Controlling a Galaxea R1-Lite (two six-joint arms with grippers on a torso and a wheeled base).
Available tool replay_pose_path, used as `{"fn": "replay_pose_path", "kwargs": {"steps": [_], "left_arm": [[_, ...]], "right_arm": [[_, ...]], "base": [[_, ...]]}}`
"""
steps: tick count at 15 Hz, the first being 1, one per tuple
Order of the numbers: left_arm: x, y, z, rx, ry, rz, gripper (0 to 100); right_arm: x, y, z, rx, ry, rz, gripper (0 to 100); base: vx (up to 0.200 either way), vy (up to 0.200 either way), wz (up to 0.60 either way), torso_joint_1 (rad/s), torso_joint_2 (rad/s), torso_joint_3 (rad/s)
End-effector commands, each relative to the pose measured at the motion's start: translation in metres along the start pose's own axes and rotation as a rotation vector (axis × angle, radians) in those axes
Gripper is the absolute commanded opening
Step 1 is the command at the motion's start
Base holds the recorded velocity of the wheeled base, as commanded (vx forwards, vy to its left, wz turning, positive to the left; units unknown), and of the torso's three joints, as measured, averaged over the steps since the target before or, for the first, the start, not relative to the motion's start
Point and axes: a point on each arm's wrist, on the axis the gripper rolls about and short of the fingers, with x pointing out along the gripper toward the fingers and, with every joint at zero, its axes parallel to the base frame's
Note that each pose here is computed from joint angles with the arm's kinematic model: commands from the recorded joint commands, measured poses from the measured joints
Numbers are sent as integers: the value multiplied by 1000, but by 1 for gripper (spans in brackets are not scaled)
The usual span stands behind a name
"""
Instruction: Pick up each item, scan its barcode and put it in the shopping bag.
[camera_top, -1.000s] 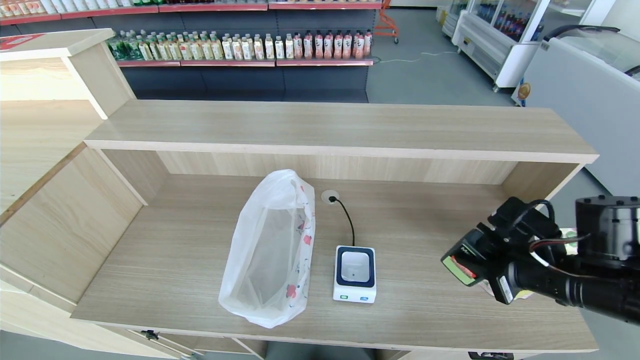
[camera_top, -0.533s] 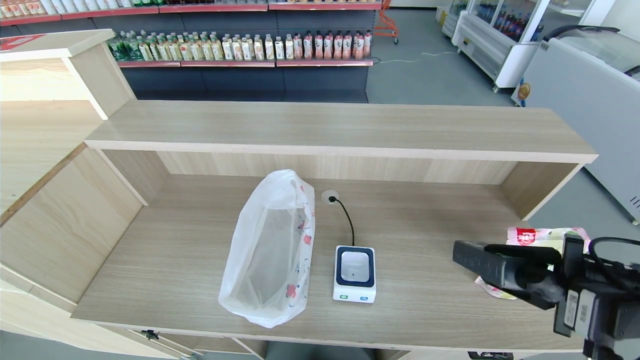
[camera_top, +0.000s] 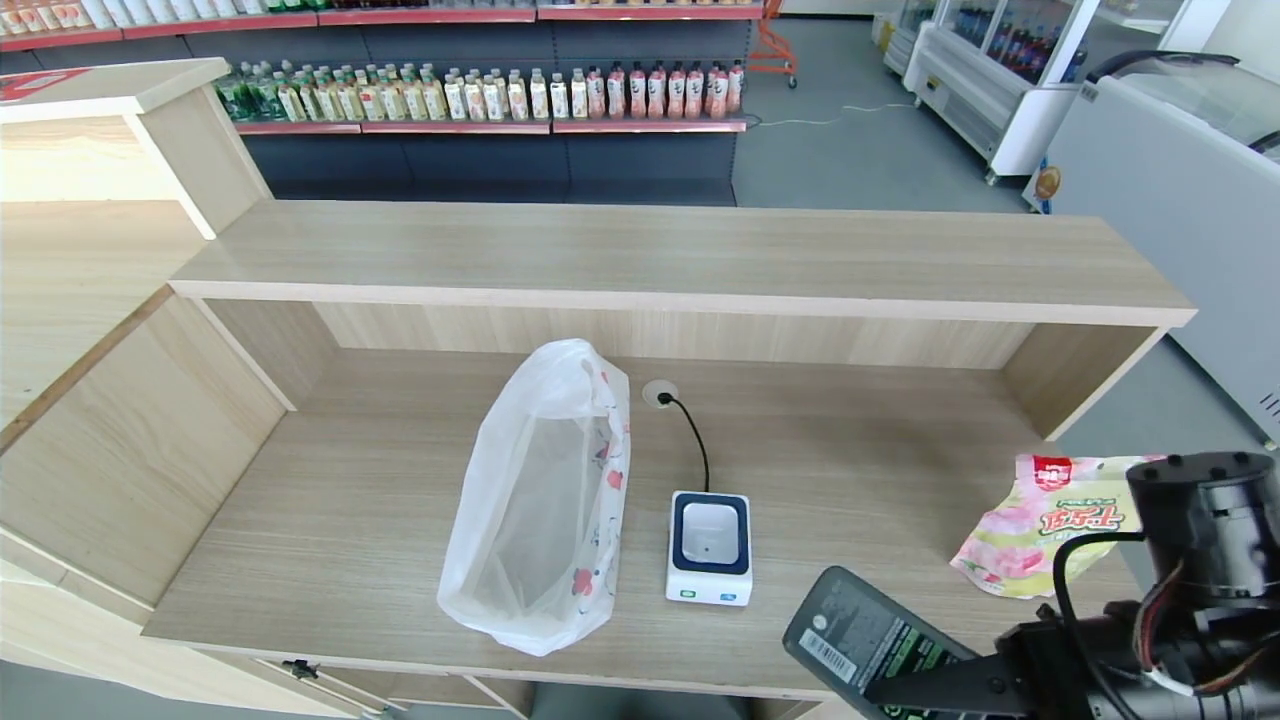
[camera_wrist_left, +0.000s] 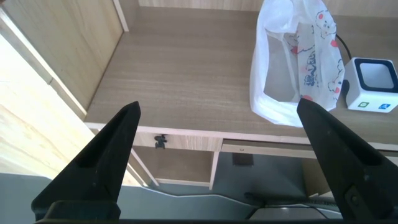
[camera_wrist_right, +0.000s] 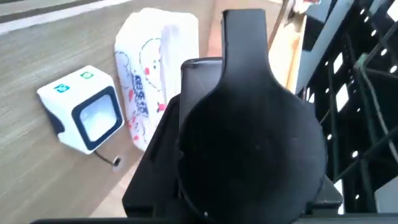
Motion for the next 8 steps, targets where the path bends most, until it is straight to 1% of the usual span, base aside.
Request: {"fn": "replay_pose_path", "kwargs": {"steps": [1,2,3,5,8], "left_arm": [[0,0,0,0,0,0,100],[0,0,0,0,0,0,100],[0,0,0,0,0,2,100],[0,0,0,0,0,2,100],[0,0,0,0,0,0,100]], "right_arm": [[46,7,0,-37,-167,-51,0],[60,2,-4,-73,-191,-86,0],[68,-1,-12,-109,-182,-112,0],[70,-4,-18,-156,-147,-144,0],[73,-3,-19,-169,-157,-180,0]], "base": [[0,0,0,0,0,0],[0,0,0,0,0,0],[0,0,0,0,0,0],[0,0,0,0,0,0],[0,0,0,0,0,0]]}}
